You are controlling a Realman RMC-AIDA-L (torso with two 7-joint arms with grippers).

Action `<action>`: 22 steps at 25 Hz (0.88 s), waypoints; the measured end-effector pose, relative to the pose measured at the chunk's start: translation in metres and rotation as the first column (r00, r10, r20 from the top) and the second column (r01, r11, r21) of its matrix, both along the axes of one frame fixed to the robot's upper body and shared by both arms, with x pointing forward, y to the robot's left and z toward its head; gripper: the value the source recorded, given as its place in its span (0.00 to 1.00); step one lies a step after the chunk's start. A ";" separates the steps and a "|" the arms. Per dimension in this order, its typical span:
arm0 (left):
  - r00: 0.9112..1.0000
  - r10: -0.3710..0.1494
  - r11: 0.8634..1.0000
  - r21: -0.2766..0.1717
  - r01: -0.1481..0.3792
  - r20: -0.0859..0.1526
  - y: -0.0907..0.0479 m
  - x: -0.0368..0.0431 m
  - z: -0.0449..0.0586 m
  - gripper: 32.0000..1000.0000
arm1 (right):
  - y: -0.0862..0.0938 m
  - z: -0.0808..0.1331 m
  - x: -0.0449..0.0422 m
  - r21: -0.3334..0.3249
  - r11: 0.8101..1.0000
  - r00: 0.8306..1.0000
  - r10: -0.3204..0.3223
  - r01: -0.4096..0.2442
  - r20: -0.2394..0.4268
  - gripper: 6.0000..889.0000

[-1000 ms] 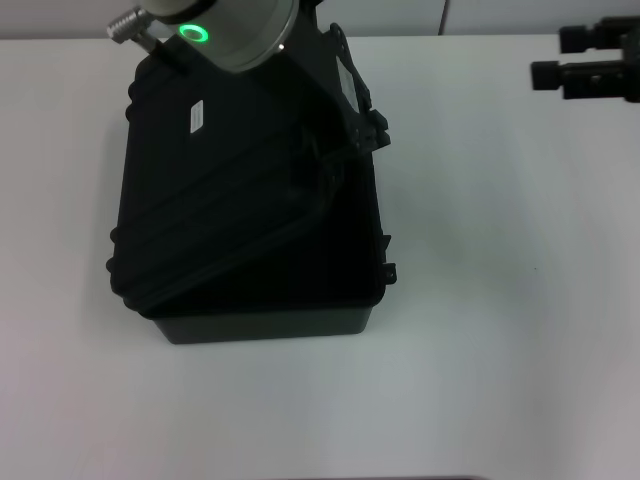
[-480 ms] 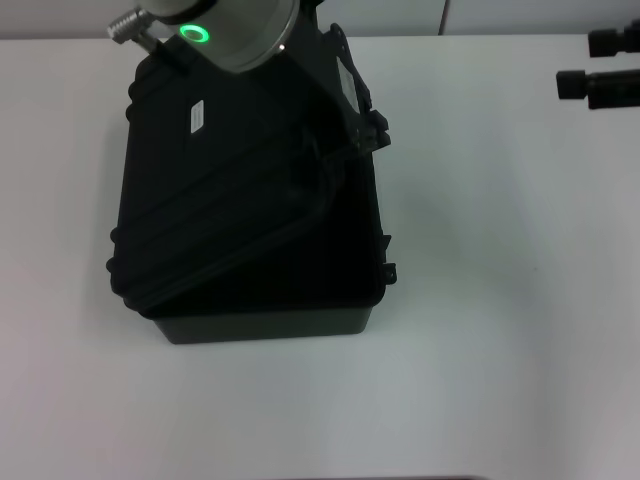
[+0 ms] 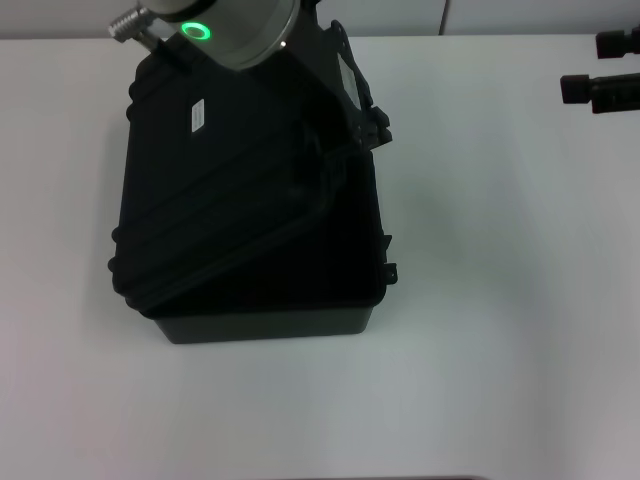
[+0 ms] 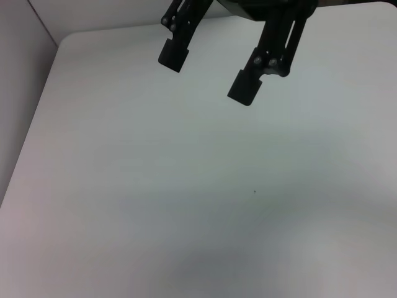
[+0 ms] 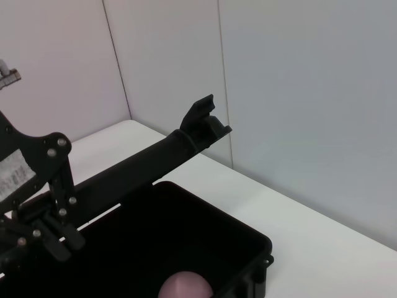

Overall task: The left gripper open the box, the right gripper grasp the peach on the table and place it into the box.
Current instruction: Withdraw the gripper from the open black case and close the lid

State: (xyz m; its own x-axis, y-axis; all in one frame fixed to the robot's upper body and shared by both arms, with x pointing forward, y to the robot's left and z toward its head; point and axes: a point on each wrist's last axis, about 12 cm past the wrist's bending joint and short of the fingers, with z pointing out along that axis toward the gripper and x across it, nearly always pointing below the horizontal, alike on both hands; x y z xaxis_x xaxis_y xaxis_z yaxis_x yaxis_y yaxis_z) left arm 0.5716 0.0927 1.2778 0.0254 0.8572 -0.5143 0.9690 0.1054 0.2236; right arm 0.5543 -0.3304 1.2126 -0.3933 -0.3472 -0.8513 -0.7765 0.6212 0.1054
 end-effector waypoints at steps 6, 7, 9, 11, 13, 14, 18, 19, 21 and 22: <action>1.000 -0.001 1.000 0.000 0.001 0.001 0.000 -0.0001 0.000 0.07 | 0.000 0.000 -0.0004 0.001 1.000 1.000 0.001 -0.001 0.001 0.93; 1.000 0.000 1.000 -0.001 0.000 0.001 0.000 0.0001 0.000 0.07 | -0.001 0.000 -0.0004 0.001 1.000 1.000 0.001 -0.001 0.001 0.93; 1.000 0.000 1.000 -0.004 0.000 0.000 0.000 0.0000 0.000 0.07 | -0.001 0.001 -0.0004 0.000 1.000 1.000 0.000 0.000 0.001 0.93; 1.000 -0.005 1.000 -0.010 0.005 -0.005 -0.001 -0.0006 0.001 0.07 | -0.001 0.001 -0.0004 -0.001 1.000 1.000 0.000 0.000 0.001 0.93; 1.000 -0.011 1.000 -0.017 0.011 -0.011 -0.002 -0.0016 0.001 0.07 | -0.001 0.000 -0.0004 -0.001 1.000 1.000 0.000 0.000 0.001 0.93; 1.000 -0.014 1.000 -0.023 0.014 -0.014 -0.002 -0.0020 0.001 0.07 | -0.001 0.000 -0.0004 -0.001 1.000 1.000 0.000 0.000 0.001 0.93; 1.000 -0.012 0.999 -0.033 0.011 -0.020 -0.002 -0.0023 0.002 0.07 | -0.001 0.001 -0.0005 0.000 1.000 1.000 0.000 0.000 0.002 0.93; 1.000 -0.009 0.999 -0.034 0.009 -0.022 -0.002 -0.0023 0.002 0.07 | -0.002 0.001 -0.0006 0.002 1.000 1.000 -0.003 0.003 0.003 0.93; 1.000 -0.007 0.999 -0.035 0.006 -0.023 -0.002 -0.0022 0.002 0.12 | -0.003 0.001 -0.0008 0.005 1.000 1.000 -0.007 0.007 0.004 0.93; 1.000 -0.006 0.999 -0.035 0.005 -0.023 -0.002 -0.0021 0.002 0.15 | -0.003 0.001 -0.0009 0.006 1.000 1.000 -0.009 0.009 0.005 0.93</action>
